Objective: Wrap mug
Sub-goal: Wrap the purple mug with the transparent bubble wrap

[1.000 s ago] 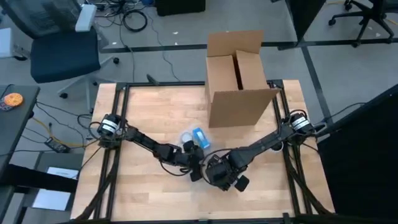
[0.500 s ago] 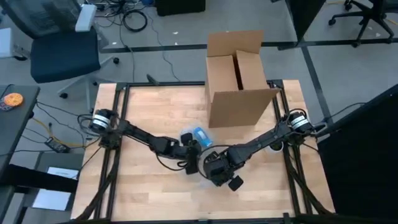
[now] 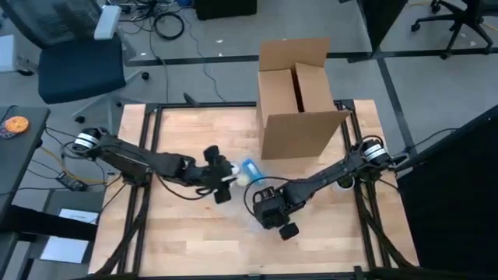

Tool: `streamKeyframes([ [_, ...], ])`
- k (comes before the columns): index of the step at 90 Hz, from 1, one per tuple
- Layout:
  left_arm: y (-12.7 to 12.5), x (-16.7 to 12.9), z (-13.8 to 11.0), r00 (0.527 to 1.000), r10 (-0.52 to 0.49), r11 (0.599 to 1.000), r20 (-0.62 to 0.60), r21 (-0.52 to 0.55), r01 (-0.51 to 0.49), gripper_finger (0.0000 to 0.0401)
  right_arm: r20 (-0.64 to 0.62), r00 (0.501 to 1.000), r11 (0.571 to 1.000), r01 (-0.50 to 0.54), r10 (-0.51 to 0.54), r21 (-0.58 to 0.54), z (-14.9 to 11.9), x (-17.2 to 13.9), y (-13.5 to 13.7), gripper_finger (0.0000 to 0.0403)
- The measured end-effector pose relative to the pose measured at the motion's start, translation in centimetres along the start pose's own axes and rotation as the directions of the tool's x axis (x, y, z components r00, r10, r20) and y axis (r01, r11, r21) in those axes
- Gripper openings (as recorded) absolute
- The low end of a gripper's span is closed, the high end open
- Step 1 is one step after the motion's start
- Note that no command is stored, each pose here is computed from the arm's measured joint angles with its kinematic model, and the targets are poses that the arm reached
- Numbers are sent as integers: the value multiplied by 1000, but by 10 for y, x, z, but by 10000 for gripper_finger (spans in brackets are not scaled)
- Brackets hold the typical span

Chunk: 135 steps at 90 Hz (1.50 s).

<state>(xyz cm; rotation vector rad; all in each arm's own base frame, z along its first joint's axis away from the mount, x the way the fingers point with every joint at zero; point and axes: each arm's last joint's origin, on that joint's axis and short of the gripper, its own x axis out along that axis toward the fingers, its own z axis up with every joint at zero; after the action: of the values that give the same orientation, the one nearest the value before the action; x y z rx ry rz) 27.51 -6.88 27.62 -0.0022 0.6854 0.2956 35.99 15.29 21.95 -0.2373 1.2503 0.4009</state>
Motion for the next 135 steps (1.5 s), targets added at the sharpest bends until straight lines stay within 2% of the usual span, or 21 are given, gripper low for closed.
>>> streamKeyframes([
  [17,-6,-10,-8,999,-24,1000,-43,-2,23,186,-59,998,999,14,-11,48,9,-36,4,73],
  [29,-6,-11,-11,997,-19,1000,-72,-9,18,186,-45,999,994,34,-29,105,13,-46,5,73],
  [46,-7,-11,-12,994,-52,998,-95,-41,48,186,8,999,986,50,-52,158,15,-34,10,73],
  [64,-9,-12,-13,986,-116,992,-121,-70,108,186,1,999,984,49,-50,171,4,-8,12,73],
  [91,-9,-12,-14,985,-117,992,-129,-66,110,186,54,998,995,35,-40,93,-11,26,9,73],
  [102,-7,-12,-19,979,-103,994,-178,-52,95,186,76,997,996,3,-9,91,-9,26,10,73],
  [116,-2,-13,-30,959,-56,993,-276,-113,26,186,101,995,998,-23,16,67,0,18,20,73],
  [121,-1,-11,-37,953,-42,994,-301,-105,11,186,102,995,998,-23,17,61,4,13,22,73],
  [135,2,-1,-60,938,-2,999,-347,-50,-16,186,51,997,997,54,-57,63,10,-10,24,73],
])
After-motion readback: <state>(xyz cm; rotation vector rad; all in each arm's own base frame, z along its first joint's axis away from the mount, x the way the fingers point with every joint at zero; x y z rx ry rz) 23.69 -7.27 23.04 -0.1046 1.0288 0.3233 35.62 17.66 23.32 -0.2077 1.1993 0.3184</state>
